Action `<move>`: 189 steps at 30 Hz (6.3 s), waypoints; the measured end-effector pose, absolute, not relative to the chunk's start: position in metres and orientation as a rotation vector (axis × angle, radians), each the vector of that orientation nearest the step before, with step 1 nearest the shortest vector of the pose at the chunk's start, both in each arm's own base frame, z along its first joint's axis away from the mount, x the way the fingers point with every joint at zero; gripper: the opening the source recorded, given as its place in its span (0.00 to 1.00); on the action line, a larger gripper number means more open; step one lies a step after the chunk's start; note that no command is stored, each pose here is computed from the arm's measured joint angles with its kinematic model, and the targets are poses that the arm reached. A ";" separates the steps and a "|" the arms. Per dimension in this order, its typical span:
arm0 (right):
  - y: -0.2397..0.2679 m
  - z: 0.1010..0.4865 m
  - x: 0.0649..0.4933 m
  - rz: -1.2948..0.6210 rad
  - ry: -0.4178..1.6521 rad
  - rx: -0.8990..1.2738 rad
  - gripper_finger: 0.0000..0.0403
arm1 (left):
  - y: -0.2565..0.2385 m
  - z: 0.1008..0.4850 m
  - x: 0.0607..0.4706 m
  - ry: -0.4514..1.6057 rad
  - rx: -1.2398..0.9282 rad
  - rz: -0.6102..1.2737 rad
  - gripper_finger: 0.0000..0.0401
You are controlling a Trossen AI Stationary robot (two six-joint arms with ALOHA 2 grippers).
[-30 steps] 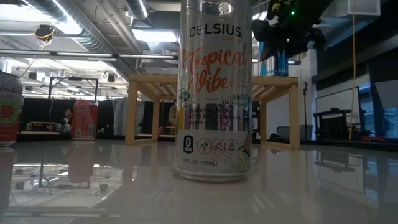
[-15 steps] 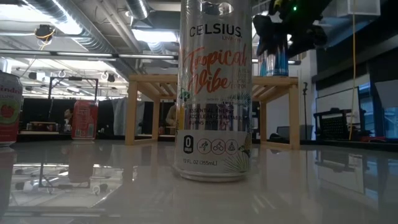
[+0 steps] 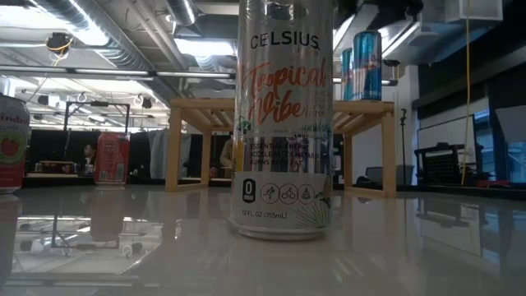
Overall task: Place canned beverage on shelf
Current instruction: Put the top white and yellow soda can on the shelf
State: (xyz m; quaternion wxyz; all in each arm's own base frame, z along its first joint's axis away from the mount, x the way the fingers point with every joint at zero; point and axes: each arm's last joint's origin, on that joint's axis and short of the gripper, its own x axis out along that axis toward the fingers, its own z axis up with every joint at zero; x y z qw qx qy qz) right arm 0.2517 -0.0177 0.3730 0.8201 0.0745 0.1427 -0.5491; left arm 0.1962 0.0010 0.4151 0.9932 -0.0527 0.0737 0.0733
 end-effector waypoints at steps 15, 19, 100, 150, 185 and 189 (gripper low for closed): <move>0.029 0.448 0.241 -0.631 0.317 0.239 0.93 | 0.001 0.414 0.202 0.144 -0.112 0.146 0.03; 0.062 0.416 0.247 -0.536 0.390 0.239 0.93 | 0.000 0.406 0.213 0.194 -0.117 0.124 0.14; 0.109 0.293 0.321 -0.491 0.849 0.361 0.93 | -0.023 0.316 0.218 0.425 -0.152 0.014 0.45; 0.201 0.323 0.154 -0.420 0.798 0.212 0.93 | 0.000 0.299 0.392 0.720 -0.205 0.101 0.59; 0.200 0.323 0.153 -0.426 0.804 0.201 0.93 | 0.007 0.264 0.396 0.879 -0.149 0.129 0.88; 0.199 0.323 0.153 -0.427 0.801 0.200 0.93 | 0.006 0.258 0.402 0.867 -0.132 0.110 0.88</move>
